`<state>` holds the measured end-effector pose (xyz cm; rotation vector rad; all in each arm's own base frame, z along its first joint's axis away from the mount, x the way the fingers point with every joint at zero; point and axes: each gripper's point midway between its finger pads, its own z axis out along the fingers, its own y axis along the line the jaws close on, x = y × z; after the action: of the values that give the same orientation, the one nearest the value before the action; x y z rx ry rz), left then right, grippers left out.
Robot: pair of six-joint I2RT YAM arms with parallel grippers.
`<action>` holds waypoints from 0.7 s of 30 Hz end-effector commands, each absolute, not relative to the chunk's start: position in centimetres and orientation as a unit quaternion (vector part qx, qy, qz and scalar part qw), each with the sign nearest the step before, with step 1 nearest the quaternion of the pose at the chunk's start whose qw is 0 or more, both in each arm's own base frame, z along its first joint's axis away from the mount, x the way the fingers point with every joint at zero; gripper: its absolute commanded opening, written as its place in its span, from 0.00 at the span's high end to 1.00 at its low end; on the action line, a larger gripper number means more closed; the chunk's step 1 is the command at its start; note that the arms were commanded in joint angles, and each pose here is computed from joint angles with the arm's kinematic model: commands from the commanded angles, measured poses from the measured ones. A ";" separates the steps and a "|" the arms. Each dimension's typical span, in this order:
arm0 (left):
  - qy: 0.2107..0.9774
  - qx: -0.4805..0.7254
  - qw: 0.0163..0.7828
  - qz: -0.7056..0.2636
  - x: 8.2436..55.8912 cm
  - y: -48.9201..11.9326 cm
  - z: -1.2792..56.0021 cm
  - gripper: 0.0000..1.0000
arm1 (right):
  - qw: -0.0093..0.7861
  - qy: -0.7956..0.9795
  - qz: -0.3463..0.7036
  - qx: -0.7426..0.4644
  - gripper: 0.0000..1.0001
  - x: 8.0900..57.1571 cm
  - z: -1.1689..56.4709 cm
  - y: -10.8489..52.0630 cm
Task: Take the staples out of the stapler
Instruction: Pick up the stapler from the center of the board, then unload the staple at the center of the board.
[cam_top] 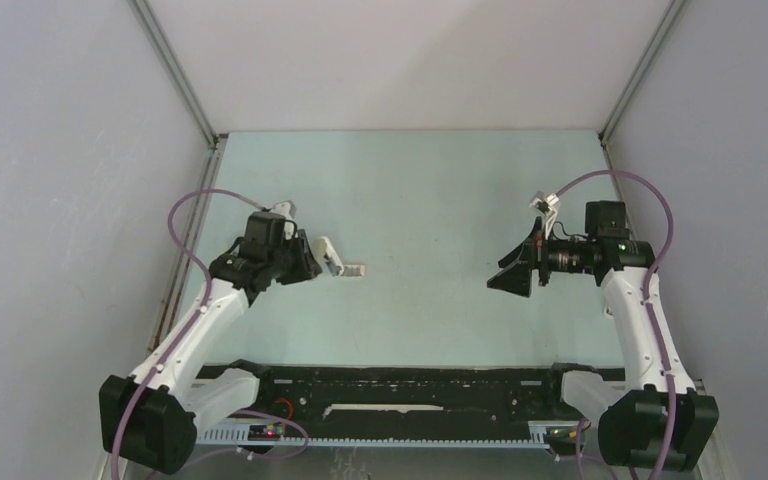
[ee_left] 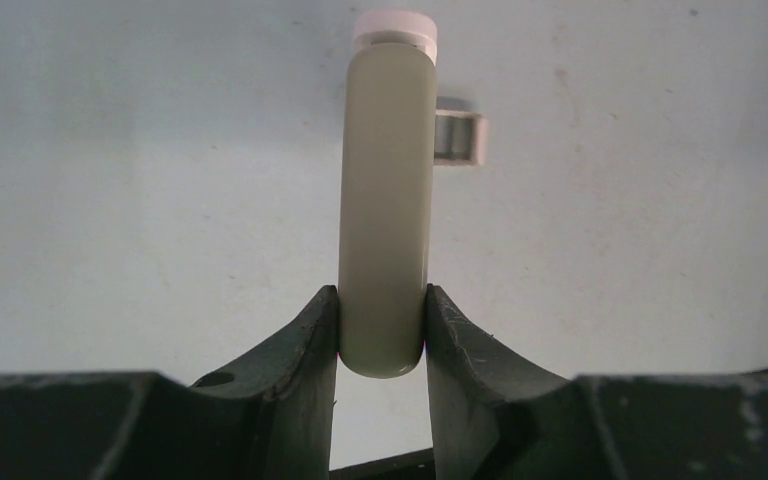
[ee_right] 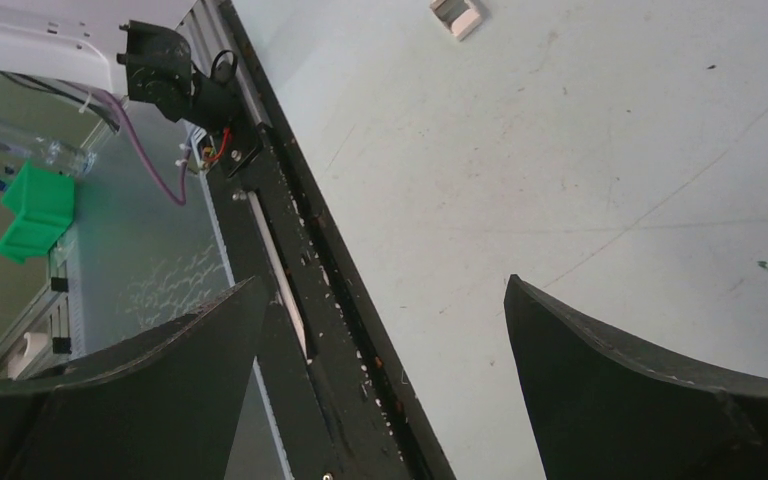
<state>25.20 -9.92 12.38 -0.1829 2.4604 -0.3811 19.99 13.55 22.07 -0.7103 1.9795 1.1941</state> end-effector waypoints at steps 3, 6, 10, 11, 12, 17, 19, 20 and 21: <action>0.900 -0.020 0.369 -0.229 26.2 -13.5 18.5 1.00 | 0.356 0.746 0.470 -0.310 0.00 19.7 22.1 14.6; 0.902 -0.023 0.364 -0.231 26.3 -13.8 19.0 1.00 | 0.355 0.743 0.472 -0.315 0.00 19.4 22.0 14.8; 0.898 -0.019 0.357 -0.258 26.3 -15.2 20.3 1.00 | 0.355 0.742 0.474 -0.315 0.00 19.3 22.0 15.0; 0.895 -0.016 0.357 -0.266 26.4 -15.7 20.7 1.00 | 0.355 0.742 0.473 -0.317 0.00 19.3 21.9 15.0; 0.892 -0.010 0.357 -0.276 26.4 -16.3 21.2 1.00 | 0.355 0.742 0.472 -0.318 0.00 19.3 21.9 15.0; 0.871 0.033 0.362 -0.330 26.5 -19.9 23.0 1.00 | 0.360 0.733 0.472 -0.332 0.00 19.9 21.7 15.2; 0.861 0.061 0.369 -0.346 26.7 -21.5 23.2 1.00 | 0.364 0.731 0.462 -0.347 0.00 20.5 21.1 15.0; 0.850 0.081 0.382 -0.354 26.9 -22.4 23.6 1.00 | 0.367 0.732 0.451 -0.356 0.00 21.0 20.6 14.8; 0.838 0.101 0.395 -0.363 27.2 -23.4 23.8 1.00 | 0.369 0.732 0.443 -0.363 0.00 21.6 20.1 14.7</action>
<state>25.44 -18.95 18.98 0.0791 2.3585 -0.7623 19.83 14.88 20.96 -0.8267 1.9406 1.2160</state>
